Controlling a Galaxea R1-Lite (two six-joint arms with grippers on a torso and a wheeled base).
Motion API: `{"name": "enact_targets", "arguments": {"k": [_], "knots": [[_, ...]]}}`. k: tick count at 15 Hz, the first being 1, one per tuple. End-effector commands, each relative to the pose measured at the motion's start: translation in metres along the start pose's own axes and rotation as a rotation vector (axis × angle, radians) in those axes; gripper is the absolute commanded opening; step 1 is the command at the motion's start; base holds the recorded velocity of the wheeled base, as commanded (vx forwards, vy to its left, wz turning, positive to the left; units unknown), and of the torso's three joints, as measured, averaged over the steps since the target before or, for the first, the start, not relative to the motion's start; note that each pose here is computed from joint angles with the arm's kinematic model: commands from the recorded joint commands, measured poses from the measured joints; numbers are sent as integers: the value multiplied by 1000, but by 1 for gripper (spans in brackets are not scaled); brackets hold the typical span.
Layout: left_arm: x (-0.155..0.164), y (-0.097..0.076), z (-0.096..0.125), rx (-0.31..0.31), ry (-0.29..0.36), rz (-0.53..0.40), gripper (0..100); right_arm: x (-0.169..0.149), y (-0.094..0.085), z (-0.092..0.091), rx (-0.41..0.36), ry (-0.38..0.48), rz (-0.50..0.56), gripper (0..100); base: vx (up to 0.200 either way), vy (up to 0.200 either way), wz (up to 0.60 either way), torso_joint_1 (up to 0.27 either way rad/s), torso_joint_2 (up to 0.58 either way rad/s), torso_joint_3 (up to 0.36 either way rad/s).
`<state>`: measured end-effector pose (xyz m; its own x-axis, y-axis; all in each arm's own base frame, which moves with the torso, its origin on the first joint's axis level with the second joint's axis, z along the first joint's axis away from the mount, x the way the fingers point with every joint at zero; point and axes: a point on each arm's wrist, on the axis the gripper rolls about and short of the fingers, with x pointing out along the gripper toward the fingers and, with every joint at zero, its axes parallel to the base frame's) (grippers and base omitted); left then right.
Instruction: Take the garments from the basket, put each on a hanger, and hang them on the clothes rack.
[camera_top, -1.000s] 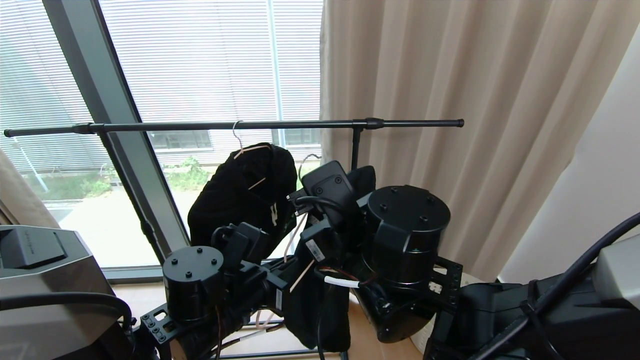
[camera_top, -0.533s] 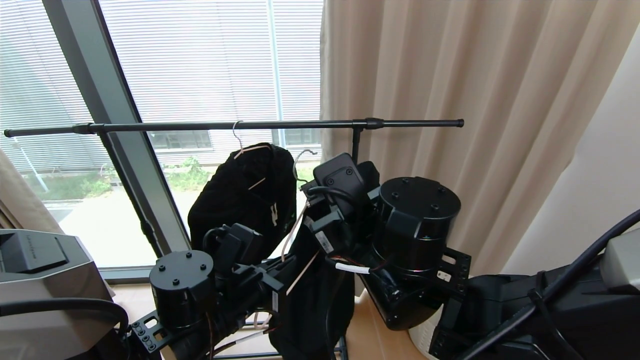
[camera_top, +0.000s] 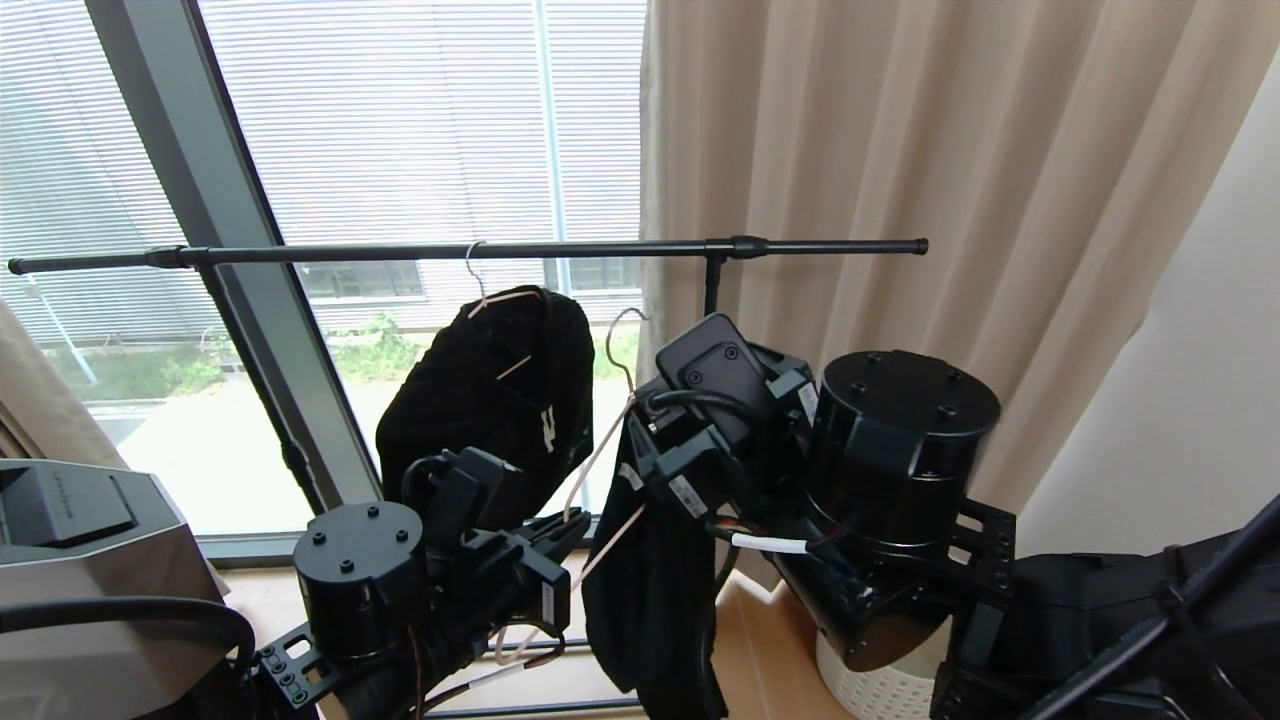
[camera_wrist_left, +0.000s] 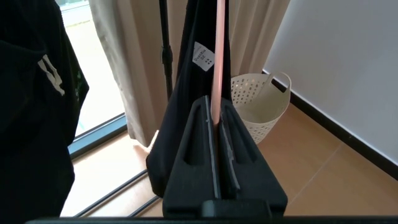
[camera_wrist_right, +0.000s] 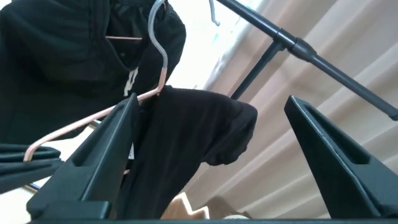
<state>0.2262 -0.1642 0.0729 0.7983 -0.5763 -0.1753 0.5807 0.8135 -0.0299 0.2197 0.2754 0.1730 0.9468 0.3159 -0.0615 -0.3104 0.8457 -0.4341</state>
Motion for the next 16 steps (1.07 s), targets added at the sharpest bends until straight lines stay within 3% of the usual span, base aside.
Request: {"name": "enact_targets", "arguments": {"k": [1,6,12,14,16], "knots": [[-2,0,-1,0,5,-2,0,-11,-18,2,-12,8,14,100,0,0,0,0,0,0],[-9,3,-1,7,-12,-47,0,-26,-48,-4,-48,42,153,100,0,0,0,0,0,0],[-18,6,-9,20,28,-100,0,-13,-74,-26,-45,88,359,100,0,0,0,0,0,0],[-19,6,-12,20,43,-103,0,-11,-95,-33,-37,88,496,100,0,0,0,0,0,0],[-20,5,-12,20,45,-123,0,-7,-114,-32,-75,67,542,100,0,0,0,0,0,0]]}}
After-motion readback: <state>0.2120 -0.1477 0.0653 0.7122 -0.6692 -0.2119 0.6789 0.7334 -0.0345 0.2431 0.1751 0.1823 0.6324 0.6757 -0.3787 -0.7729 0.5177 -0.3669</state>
